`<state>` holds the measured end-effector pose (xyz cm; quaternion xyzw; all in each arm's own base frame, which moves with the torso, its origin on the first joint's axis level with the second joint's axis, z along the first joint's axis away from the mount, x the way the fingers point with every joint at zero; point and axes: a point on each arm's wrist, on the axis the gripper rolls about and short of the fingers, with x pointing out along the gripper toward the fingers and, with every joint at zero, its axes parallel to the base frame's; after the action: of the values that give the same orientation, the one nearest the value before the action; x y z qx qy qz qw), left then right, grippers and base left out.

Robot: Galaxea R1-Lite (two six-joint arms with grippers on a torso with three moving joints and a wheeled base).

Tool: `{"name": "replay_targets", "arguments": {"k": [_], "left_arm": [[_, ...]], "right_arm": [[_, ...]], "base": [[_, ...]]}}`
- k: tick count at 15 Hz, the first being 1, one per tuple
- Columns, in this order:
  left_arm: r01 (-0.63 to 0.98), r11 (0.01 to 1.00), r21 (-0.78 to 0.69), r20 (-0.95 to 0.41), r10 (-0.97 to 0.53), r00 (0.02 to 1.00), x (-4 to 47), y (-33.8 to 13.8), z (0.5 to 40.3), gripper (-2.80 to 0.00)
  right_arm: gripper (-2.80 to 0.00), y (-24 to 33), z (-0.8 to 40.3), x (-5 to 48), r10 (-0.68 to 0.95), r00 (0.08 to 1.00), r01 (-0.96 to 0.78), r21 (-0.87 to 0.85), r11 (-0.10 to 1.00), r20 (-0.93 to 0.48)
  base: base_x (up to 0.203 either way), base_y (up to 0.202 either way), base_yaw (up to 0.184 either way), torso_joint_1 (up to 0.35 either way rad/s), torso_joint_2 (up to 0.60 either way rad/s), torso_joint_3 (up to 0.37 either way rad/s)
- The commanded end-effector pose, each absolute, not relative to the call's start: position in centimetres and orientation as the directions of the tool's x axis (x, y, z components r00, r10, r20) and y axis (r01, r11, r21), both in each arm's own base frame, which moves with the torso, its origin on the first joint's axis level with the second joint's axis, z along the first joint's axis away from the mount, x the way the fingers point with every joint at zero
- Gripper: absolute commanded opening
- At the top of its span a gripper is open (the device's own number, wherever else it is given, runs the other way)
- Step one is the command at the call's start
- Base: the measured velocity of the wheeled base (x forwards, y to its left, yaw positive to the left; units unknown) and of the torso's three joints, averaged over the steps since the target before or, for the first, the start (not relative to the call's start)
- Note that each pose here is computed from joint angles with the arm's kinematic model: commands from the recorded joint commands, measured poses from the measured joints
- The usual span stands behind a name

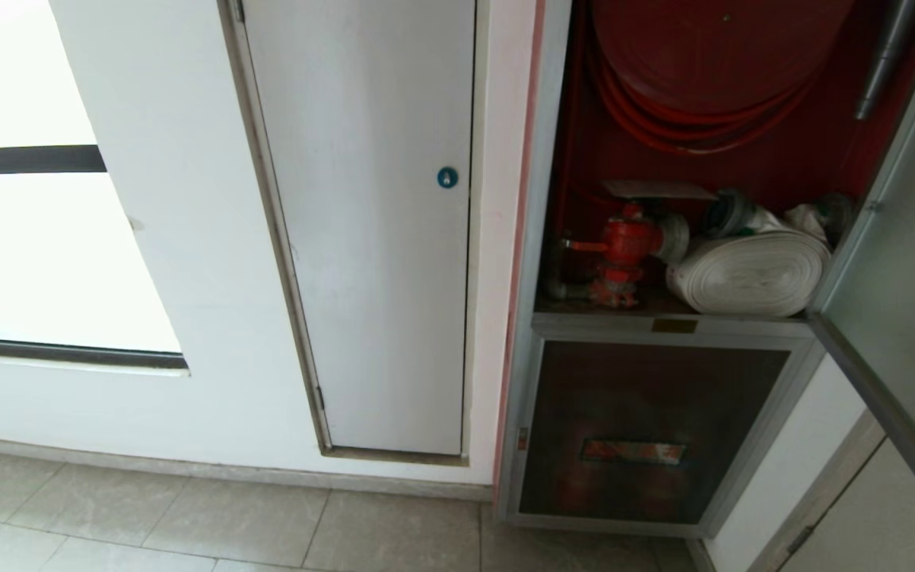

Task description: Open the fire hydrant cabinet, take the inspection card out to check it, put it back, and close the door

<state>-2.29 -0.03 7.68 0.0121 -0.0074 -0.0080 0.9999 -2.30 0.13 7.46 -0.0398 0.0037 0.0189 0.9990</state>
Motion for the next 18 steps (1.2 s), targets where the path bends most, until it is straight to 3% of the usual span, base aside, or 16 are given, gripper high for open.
{"name": "replay_targets", "arguments": {"k": [1,18], "left_arm": [[0.017,1.0,0.025,0.009,-0.017,1.0,-2.25,-0.03,7.52,-2.8],[0.017,1.0,0.025,0.008,-0.017,1.0,-2.24,-0.03,7.51,-2.8]], "right_arm": [[-2.8,0.13,7.46,-2.31,0.038,0.999,-0.039,-0.077,0.996,-0.009],[-2.8,0.12,7.49,-2.31,0.037,0.999,-0.037,-0.067,0.997,-0.007]], "base": [[0.0,0.0,0.0,0.0,0.0,0.0],[0.0,0.0,0.0,0.0,0.0,0.0]]}}
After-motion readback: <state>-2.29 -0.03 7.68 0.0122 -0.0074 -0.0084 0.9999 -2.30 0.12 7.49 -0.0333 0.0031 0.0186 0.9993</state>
